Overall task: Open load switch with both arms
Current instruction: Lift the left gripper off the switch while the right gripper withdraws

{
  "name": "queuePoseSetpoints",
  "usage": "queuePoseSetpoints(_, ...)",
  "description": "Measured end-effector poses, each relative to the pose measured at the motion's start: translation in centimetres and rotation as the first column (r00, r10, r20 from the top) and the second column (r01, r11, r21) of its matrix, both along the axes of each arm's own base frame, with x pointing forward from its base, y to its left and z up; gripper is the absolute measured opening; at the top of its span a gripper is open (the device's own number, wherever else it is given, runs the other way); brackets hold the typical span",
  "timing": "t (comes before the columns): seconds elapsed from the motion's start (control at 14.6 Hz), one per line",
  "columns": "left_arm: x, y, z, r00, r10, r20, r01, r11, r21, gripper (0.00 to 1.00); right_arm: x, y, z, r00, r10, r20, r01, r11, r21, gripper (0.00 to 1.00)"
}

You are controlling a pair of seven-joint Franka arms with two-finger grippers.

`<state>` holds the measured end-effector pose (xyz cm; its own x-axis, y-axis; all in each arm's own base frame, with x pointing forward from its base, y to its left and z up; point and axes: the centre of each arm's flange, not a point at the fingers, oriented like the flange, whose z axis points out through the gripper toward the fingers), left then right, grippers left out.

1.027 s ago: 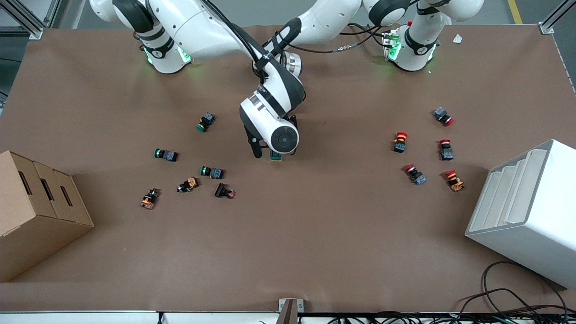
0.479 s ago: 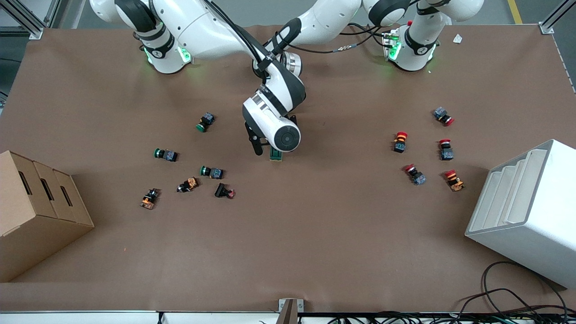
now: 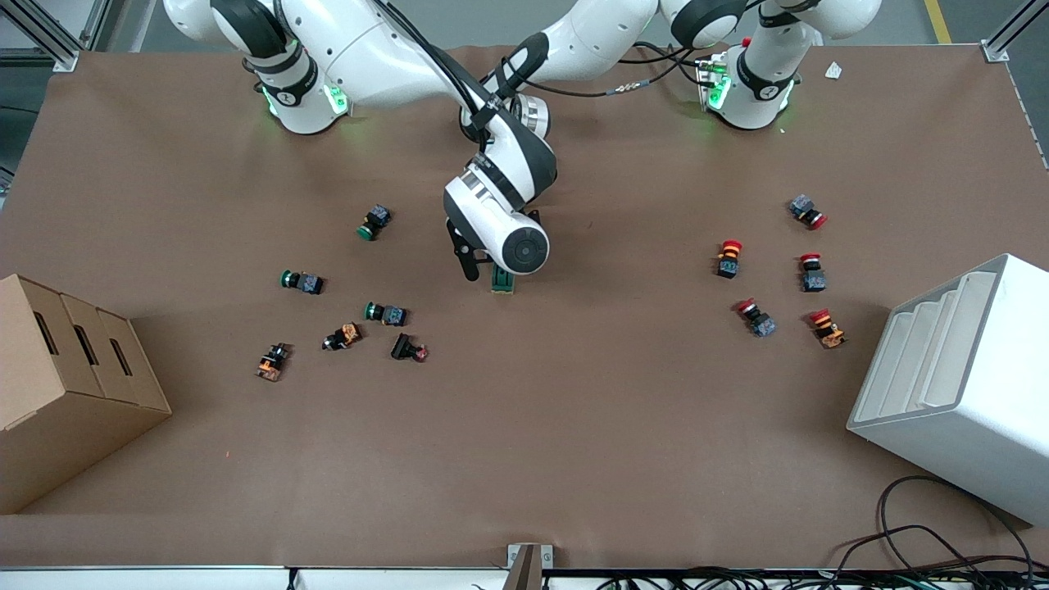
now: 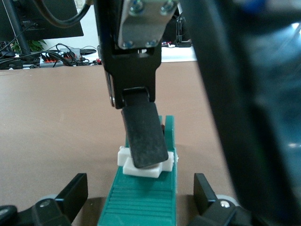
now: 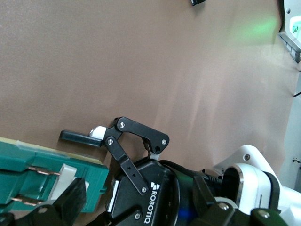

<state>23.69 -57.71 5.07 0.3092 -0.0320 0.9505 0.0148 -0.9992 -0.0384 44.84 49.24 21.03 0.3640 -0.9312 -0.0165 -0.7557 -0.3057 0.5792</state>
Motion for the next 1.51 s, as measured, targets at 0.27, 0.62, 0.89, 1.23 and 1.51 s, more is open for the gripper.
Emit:
queuePoseSetpoints(0.27,0.0,0.0,0.0,1.0,0.0,0.0,0.0,1.0,0.0,1.0,0.1,-0.1,-0.1,0.999,0.033,0.015,-0.033,0.999,-0.006,1.0)
queuePoseSetpoints(0.62,0.0,-0.4,0.2,1.0,-0.005,-0.008,0.004,1.0,-0.011,1.0,5.6,-4.6,1.5,0.967,0.248,0.062,-0.253,0.963,0.091,1.0)
queuePoseSetpoints(0.89,-0.2,-1.6,2.1,0.997,0.03,-0.072,-0.03,1.0,-0.005,1.0,14.5,-15.6,7.0,0.902,0.41,0.138,-0.432,0.858,0.276,1.0)
queuePoseSetpoints(1.23,2.1,-4.0,10.9,0.971,0.093,-0.222,-0.086,0.995,0.045,1.0,21.2,-33.6,13.7,0.769,0.578,0.272,-0.632,0.626,0.456,1.0)
queuePoseSetpoints(1.51,7.7,-4.0,19.1,0.922,0.128,-0.364,-0.117,0.992,0.052,1.0,22.1,-43.8,16.9,0.65,0.665,0.368,-0.744,0.459,0.485,1.0)
